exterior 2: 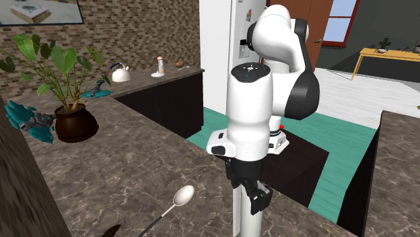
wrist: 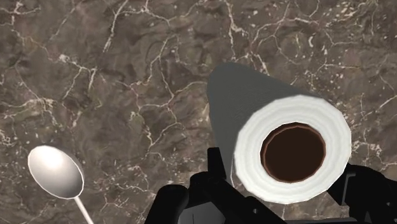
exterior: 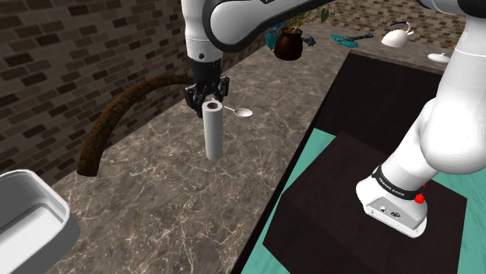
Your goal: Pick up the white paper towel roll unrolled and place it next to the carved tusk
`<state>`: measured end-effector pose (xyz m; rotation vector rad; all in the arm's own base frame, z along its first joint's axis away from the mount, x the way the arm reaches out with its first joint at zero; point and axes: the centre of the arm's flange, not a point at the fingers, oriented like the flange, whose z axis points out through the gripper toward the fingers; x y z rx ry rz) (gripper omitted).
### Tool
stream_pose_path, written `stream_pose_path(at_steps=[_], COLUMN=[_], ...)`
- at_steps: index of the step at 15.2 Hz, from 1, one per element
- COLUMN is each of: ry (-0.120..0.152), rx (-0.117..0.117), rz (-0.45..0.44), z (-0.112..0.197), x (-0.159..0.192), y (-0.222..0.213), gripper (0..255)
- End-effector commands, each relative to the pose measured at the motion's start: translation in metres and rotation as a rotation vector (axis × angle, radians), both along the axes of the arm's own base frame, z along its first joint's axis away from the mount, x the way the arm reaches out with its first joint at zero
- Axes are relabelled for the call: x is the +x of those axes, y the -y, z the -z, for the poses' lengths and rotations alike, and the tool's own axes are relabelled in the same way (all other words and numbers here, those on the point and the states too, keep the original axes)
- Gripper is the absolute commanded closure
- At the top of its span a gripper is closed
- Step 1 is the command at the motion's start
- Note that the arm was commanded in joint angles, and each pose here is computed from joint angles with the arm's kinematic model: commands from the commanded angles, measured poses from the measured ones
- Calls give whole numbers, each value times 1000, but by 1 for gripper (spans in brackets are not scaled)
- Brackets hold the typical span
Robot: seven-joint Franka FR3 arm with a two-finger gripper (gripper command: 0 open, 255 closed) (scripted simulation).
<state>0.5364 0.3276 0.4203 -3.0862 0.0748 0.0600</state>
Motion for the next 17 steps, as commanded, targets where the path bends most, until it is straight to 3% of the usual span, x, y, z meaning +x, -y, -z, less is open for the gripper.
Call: stream_pose_path(at_steps=[1,8,9,14,17], ry=[0,0,0,0,0], rx=[0,0,0,0,0], rz=[0,0,0,0,0], z=[5,5,5,5,-35], x=[-1,-1,-1,-1,1], y=[0,0,0,0,2], gripper=[255,255,0,0,0])
